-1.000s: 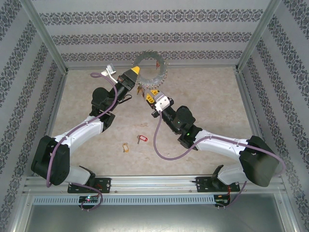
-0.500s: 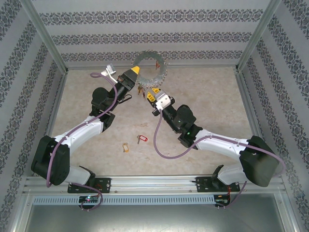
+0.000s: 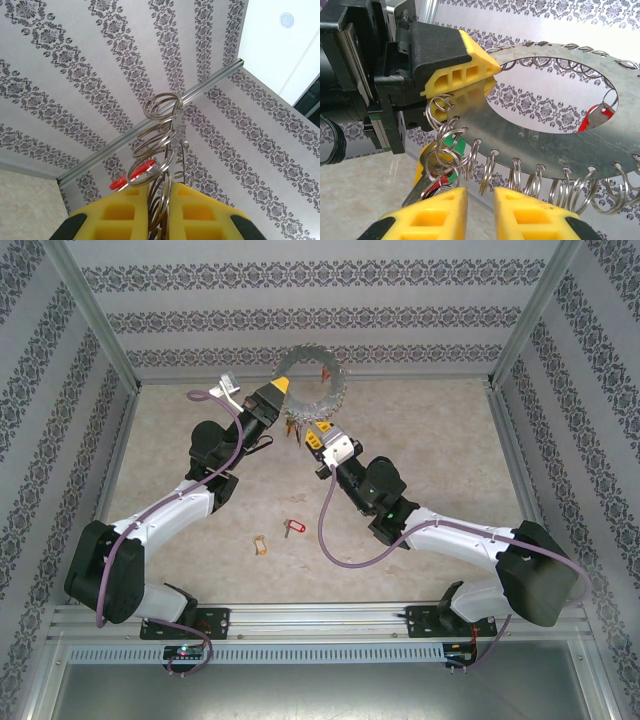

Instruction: Put the keys on the keyring

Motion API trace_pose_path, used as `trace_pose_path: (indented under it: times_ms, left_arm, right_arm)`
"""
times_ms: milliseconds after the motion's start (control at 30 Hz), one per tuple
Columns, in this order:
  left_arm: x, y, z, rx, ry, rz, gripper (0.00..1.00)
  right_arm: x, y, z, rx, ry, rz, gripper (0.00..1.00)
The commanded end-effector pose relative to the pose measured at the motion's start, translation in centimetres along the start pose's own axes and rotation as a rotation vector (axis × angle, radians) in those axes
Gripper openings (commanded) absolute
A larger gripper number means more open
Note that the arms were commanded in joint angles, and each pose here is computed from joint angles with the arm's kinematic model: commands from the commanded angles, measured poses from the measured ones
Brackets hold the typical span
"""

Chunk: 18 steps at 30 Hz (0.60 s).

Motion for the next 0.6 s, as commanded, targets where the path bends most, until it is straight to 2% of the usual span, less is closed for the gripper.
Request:
trace_pose_path:
  times_ms: [0, 133, 367, 567]
  left_arm:
    - [0.05, 0.27, -2.47, 0.092, 0.003, -0.02, 0.0]
    - [0.03, 0.24, -2.59, 0.094, 0.001, -0.022, 0.0]
    - [0.15, 0.35, -2.68, 0.095, 0.004, -0.018, 0.0]
    - [0.09, 0.5, -2.8, 0.094, 0.001, -0.022, 0.0]
  right_arm:
    - [-1.37, -0.49, -1.26, 0.065, -0.019, -0.049, 0.22]
    - [-1.56, -0.88, -1.0, 0.043, -0.023, -0.057, 0.2]
    - [-1.24, -1.29, -1.5, 0.11, -0.021, -0.019, 0.21]
    - [-0.96, -1.33, -1.32, 0.109, -0.014, -0.011, 0.19]
Point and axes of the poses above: each hand's point on the last joint's axis, 136 mm out from that joint toward the fingers, its own y axis back along the fingers, its own z axis along the line the jaws close on, x = y × z, the point moved 7 cm from there along y, back along the fingers, and after that the axes turned 9 degrees about y, right-handed, at the moved point
